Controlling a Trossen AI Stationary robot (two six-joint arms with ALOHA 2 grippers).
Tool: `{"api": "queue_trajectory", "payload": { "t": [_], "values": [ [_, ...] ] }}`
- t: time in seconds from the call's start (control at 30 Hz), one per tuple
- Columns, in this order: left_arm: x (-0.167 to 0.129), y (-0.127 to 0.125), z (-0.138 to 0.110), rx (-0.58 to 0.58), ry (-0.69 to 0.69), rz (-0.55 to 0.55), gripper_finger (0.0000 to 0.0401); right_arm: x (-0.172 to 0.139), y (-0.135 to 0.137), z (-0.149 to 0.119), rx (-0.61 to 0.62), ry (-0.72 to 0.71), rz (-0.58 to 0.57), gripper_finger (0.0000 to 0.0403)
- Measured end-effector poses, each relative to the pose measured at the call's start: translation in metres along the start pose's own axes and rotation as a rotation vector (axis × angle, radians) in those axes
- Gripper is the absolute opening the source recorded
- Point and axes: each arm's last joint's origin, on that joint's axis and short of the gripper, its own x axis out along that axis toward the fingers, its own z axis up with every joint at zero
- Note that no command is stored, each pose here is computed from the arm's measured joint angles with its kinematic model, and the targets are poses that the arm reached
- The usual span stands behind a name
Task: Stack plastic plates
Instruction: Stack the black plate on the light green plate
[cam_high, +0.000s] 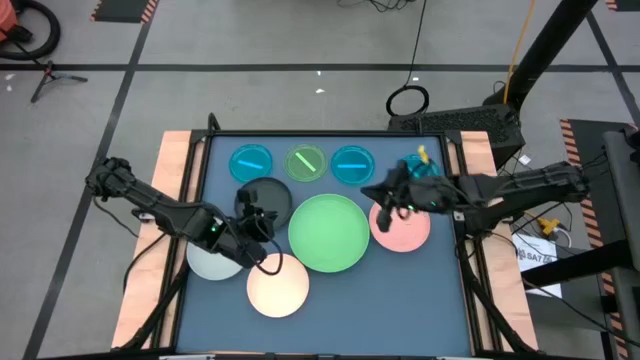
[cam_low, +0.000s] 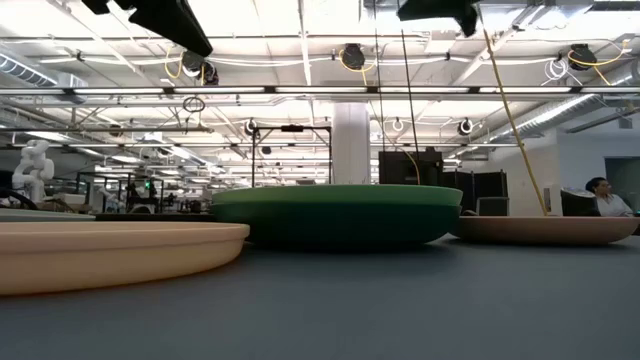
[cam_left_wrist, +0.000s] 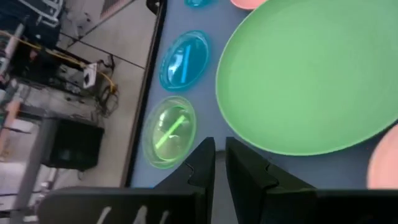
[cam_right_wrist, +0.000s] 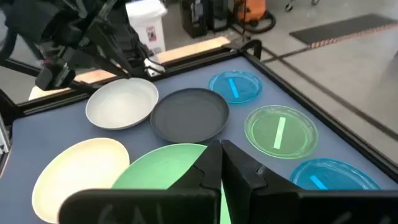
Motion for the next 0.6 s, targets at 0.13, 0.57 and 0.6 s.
{"api": "queue_trajectory", "payload": {
  "t": [0.13,0.57,0.6],
  "values": [
    [0.003,0.014,-0.008,-0.004,-0.067,0.022,0.0047,0.027,-0.003,0.015,-0.019,0.054,0.040,0.0000],
    [-0.014,0.059,-0.064,-0.331,-0.366,-0.014,0.0047,0.138,-0.016,0.054,-0.014,0.078,0.097,0.0000],
    [-0.016,0.062,-0.066,-0.341,-0.368,-0.007,0.0047,0.148,-0.018,0.057,-0.003,0.080,0.088,0.0000]
  ]
}}
